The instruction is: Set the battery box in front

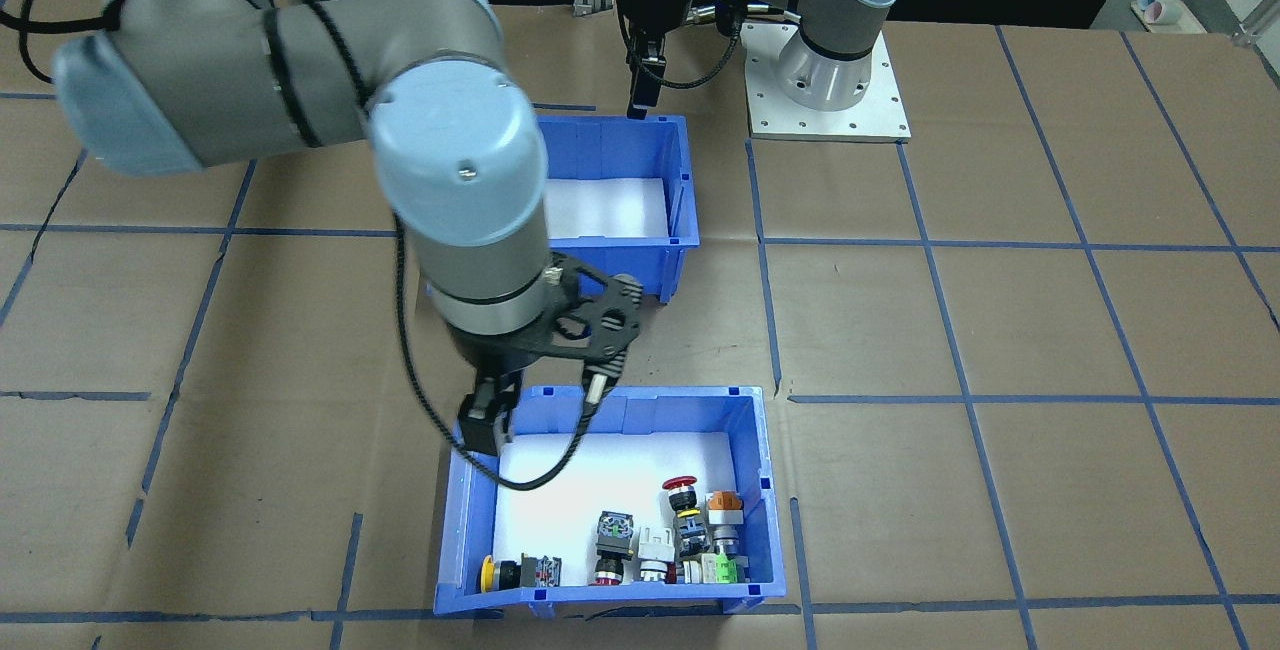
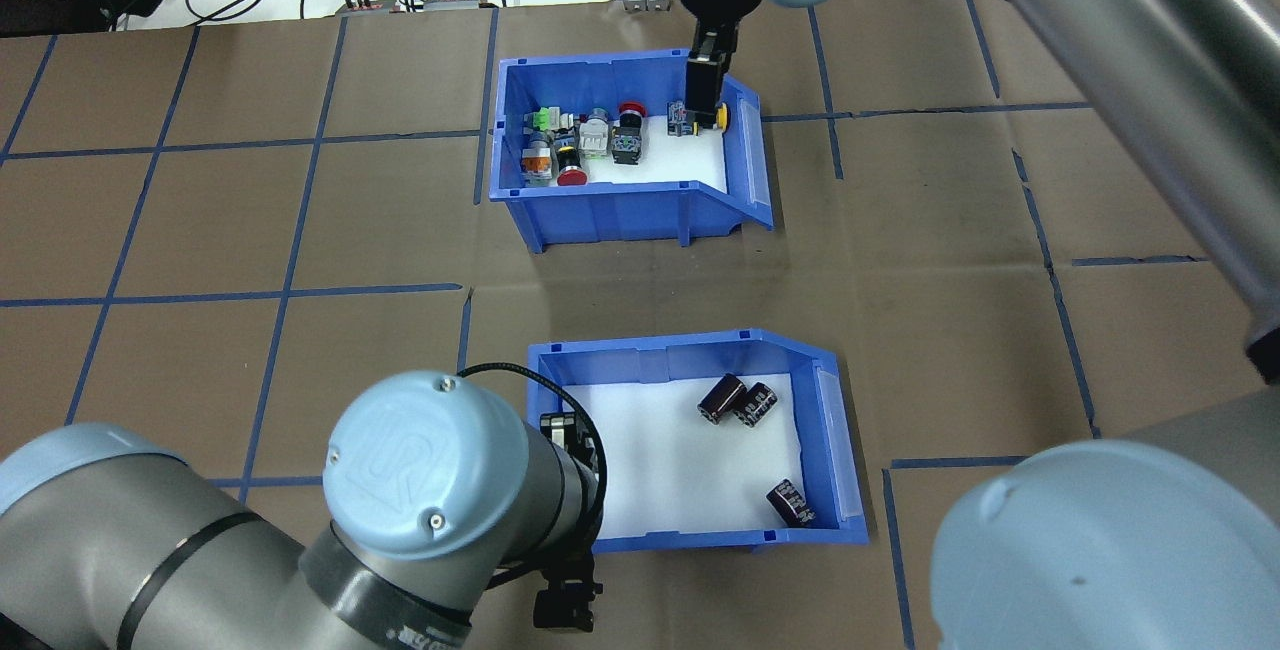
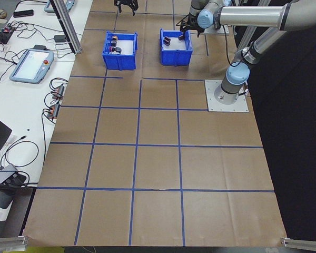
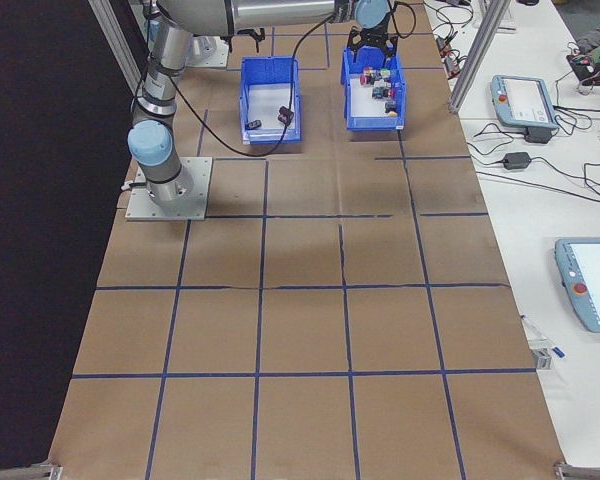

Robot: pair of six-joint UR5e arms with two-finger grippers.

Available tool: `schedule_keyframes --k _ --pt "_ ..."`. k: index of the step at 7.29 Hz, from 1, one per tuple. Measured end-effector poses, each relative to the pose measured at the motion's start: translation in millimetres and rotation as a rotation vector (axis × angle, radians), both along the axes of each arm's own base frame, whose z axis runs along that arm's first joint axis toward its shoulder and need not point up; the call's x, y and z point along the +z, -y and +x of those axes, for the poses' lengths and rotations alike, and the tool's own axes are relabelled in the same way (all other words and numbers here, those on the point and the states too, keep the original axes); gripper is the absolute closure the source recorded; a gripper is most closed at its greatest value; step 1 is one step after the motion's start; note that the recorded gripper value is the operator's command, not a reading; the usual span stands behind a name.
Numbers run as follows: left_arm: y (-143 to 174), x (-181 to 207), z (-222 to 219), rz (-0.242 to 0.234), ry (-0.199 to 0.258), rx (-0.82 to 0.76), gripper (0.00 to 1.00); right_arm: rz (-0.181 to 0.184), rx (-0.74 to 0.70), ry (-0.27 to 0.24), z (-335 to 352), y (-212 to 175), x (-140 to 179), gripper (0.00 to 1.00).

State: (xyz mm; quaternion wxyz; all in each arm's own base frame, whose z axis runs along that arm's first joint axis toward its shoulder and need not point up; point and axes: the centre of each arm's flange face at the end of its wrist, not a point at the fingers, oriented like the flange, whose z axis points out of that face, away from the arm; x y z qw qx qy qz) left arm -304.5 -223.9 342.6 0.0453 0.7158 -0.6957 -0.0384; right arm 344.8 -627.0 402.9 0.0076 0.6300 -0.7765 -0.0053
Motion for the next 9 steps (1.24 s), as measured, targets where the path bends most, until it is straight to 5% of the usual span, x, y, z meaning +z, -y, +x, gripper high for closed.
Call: schedule_keyframes --k 2,5,6,7,8,9 --pt "-10 -19 -17 0.002 -0.017 0.075 0.01 0.045 0.126 -0.028 74 -30 -43 0.00" --pt "-12 -51 -46 0.020 -0.018 0.095 0.01 0.051 0.201 -0.082 112 -37 -113 0.00" --pt "-11 -59 -50 0.028 -0.012 0.089 0.01 0.058 0.212 -0.087 113 -38 -128 0.15" --pt "-9 -65 -53 0.027 -0.008 0.084 0.01 0.064 0.217 -0.091 113 -39 -137 0.52" --pt "-3 -72 -57 0.017 -0.011 0.082 0.01 0.059 0.219 -0.098 112 -38 -138 0.78" --pt "2 -83 -61 0.014 -0.009 0.081 0.08 0.048 0.221 -0.113 110 -36 -136 0.92"
